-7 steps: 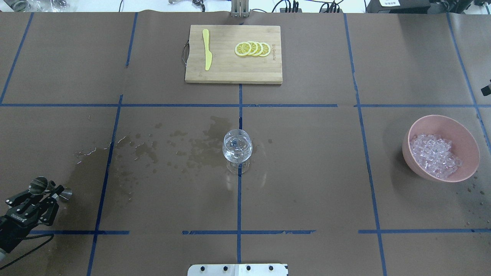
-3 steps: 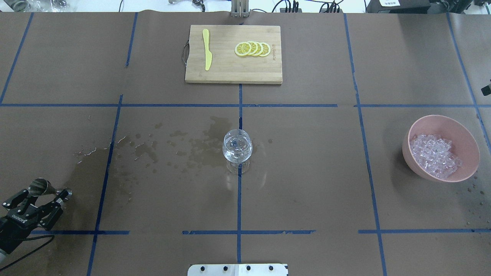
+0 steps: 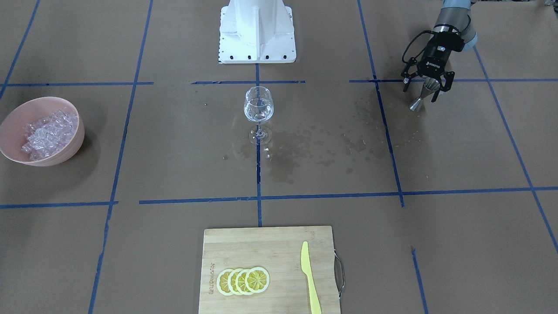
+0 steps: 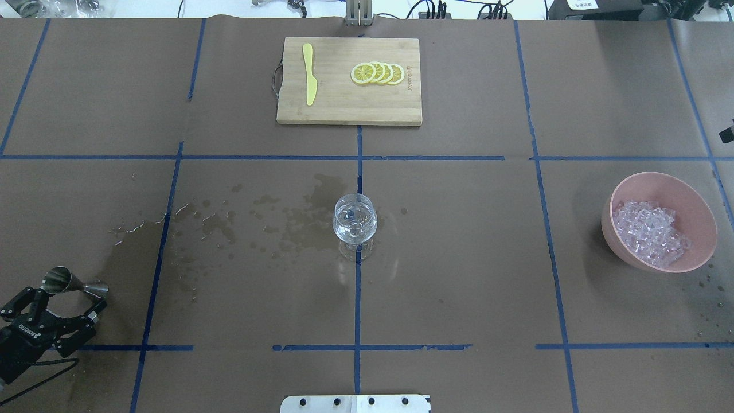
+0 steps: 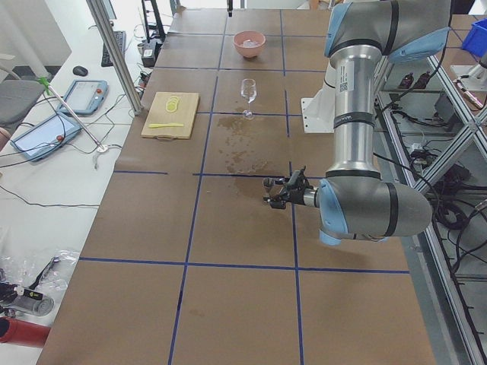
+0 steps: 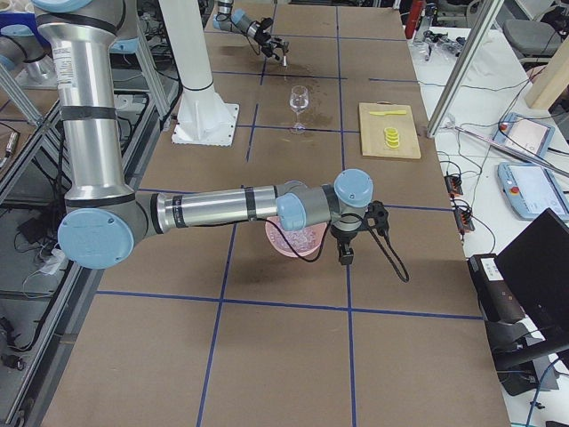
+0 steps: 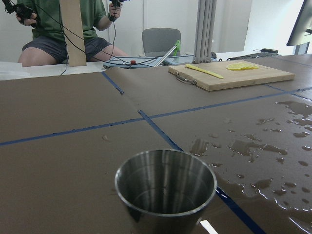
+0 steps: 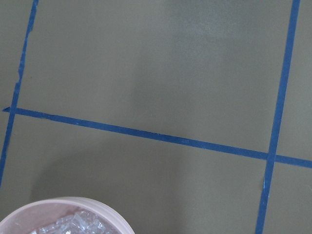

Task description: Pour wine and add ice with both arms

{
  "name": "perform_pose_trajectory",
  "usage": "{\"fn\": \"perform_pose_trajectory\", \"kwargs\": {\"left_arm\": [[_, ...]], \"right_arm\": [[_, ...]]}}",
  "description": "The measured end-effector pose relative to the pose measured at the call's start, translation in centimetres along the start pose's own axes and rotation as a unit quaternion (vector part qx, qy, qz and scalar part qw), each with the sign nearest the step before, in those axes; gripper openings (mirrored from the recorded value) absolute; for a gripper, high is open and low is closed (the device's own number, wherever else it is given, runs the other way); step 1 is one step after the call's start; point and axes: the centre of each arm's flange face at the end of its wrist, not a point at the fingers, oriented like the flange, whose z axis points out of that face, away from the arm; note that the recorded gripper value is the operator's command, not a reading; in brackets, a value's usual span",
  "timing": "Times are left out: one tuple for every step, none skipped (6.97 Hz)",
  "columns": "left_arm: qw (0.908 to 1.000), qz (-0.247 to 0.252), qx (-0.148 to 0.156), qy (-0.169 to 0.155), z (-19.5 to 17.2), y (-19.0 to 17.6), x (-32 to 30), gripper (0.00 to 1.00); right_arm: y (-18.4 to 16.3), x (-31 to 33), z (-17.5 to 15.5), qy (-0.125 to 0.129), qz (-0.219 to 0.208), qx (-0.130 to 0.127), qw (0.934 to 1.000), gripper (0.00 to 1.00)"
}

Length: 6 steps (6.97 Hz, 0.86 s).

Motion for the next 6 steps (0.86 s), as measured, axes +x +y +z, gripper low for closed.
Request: {"fn": "perform_pose_trajectory", "kwargs": {"left_arm": [[0.9994,0.017,-0.023,0.018,-0.8,-0.2,-1.0,1.0],[0.9972,0.037,-0.05,0.04,-2.1,-0.8,-2.3,1.0],[0.9929,0.062,-0.079,0.062,-3.3,-1.3,-3.7,1.0],[0.9857,0.093,-0.112,0.085,-4.6,-1.5,-5.1,1.0],[0.9762,0.122,-0.145,0.106,-6.0,-1.6,-6.9,1.0],[0.9668,0.146,-0.174,0.118,-7.4,-1.9,-8.9,1.0]], "right_arm": [[0.0,0.0,0.0,0.0,0.0,0.0,1.0,1.0],[0.3,-0.1,-0.1,0.0,0.0,0.001,1.0,1.0],[0.6,-0.3,-0.3,0.0,0.0,0.003,1.0,1.0],[0.9,-0.6,-0.7,-0.001,0.004,0.005,1.0,1.0],[1.1,-0.8,-0.9,-0.001,0.007,0.007,1.0,1.0],[1.1,-0.9,-0.9,-0.001,0.008,0.008,0.9999,1.0]]}}
